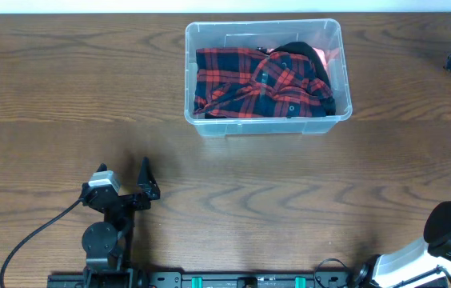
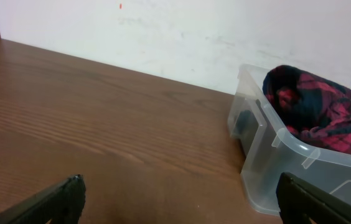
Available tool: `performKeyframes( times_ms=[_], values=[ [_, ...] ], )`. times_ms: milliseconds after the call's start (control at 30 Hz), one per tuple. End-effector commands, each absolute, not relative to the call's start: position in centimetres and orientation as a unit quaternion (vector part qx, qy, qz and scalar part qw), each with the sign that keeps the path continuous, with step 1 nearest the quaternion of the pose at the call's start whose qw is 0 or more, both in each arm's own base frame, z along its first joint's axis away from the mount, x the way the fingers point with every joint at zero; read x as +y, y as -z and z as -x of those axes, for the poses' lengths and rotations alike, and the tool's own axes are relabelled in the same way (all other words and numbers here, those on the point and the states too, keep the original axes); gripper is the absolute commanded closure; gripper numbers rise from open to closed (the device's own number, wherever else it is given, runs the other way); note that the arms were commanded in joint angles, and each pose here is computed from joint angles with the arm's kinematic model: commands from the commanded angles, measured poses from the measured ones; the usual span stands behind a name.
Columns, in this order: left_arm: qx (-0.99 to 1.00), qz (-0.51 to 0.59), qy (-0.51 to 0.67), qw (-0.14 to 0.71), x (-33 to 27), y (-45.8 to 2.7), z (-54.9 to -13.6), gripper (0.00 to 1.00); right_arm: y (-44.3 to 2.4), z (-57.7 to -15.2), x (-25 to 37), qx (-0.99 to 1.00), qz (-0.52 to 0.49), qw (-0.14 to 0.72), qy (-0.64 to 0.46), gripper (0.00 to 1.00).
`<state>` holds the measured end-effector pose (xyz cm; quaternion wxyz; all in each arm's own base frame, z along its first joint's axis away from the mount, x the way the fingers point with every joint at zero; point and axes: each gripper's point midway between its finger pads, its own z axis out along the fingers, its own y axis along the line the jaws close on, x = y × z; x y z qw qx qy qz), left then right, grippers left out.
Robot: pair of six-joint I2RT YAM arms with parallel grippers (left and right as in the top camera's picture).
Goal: Pack container
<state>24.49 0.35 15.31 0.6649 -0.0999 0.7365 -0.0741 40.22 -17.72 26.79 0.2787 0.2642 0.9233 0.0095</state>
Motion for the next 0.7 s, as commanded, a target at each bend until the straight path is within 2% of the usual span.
performKeyframes(
  times_ms=[0, 367, 500, 667],
  values=[
    [0.754, 0.103, 0.057, 0.647, 0.8, -13.6, -24.4, 0.02, -26.8, -40.2, -18.0, 0.921, -0.273, 0.279, -0.009, 0.01],
    [0.754, 0.103, 0.057, 0.647, 0.8, -13.6, -24.4, 0.02, -27.5, -40.0, -17.7, 0.919, -0.27, 0.286, -0.009, 0.01],
    [0.754, 0.103, 0.057, 0.647, 0.8, -13.6, -24.4, 0.02, -29.9, -39.5, -16.3, 0.914, -0.256, 0.314, -0.007, 0.01],
    [0.754, 0.103, 0.057, 0.647, 0.8, -13.6, -24.4, 0.02, -34.4, -38.9, -10.9, 0.91, -0.195, 0.366, -0.02, 0.01]
  ],
)
